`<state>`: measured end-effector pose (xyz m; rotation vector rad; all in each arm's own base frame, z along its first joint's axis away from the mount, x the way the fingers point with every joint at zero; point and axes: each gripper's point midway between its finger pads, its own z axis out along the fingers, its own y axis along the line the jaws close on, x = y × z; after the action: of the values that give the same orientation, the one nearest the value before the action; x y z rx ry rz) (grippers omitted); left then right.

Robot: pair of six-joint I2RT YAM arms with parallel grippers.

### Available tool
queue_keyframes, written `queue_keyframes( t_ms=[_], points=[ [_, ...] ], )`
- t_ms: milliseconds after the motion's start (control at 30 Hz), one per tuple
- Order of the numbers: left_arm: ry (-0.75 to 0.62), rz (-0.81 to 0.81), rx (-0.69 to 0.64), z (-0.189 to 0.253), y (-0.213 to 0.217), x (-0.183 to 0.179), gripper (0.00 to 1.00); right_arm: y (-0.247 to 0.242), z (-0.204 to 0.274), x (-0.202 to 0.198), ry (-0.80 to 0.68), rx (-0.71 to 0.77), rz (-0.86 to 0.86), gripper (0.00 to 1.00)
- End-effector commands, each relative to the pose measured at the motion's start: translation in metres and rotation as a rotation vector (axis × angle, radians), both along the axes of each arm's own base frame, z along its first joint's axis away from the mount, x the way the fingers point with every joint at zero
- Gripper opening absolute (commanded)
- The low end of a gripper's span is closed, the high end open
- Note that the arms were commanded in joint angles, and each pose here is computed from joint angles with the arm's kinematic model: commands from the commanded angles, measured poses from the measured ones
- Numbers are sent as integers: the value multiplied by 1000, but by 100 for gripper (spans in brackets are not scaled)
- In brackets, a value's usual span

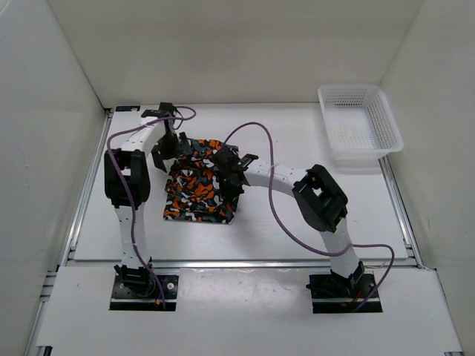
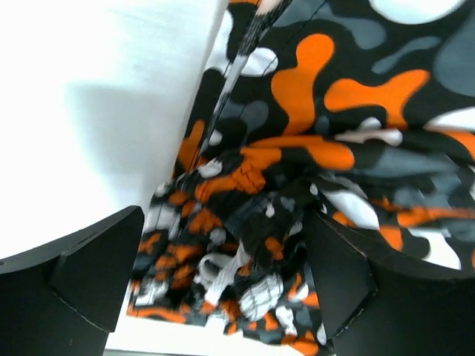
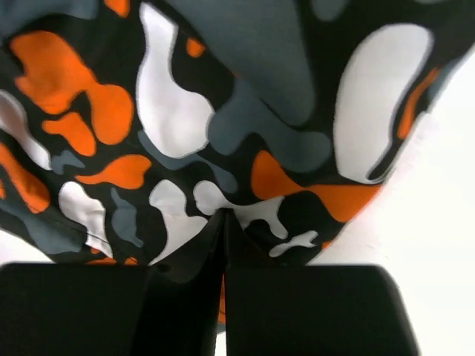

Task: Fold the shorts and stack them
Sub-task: Fold the shorts

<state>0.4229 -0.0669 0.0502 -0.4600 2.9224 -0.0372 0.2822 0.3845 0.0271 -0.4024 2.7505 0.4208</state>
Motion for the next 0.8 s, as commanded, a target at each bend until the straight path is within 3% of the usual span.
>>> queue_keyframes(
  t_ms=[0, 100, 200, 233, 267, 333, 367, 433, 567, 767],
  points=[
    [-181, 36, 28, 85, 12, 8, 100, -17, -1, -6, 10, -89, -13, 1],
    [-279, 82, 21, 134, 22, 0, 100, -28, 31, -5, -49, -72, -43, 1],
    [-334, 113, 7, 161, 26, -12, 100, -34, 91, -3, -154, 22, -63, 32],
    [-365, 114, 3, 174, 27, -24, 100, -45, 101, -1, -198, 10, -88, 48],
    [-376, 124, -3, 179, 28, -32, 100, -55, 129, -1, -253, 38, -109, 74],
    [-438, 142, -14, 201, 33, -51, 100, -80, 141, -3, -286, 12, -157, 85],
    [-426, 142, -12, 190, 33, -61, 100, -106, 159, 1, -337, -2, -214, 92],
    [-497, 134, -67, 206, 27, -83, 100, -139, 154, -6, -351, -54, -268, 93],
    [-525, 130, -80, 190, 29, -129, 100, -217, 170, -22, -422, -122, -394, 94],
    [-648, 156, -119, 198, 32, -183, 100, -290, 172, -52, -455, -203, -517, 94]
  ],
)
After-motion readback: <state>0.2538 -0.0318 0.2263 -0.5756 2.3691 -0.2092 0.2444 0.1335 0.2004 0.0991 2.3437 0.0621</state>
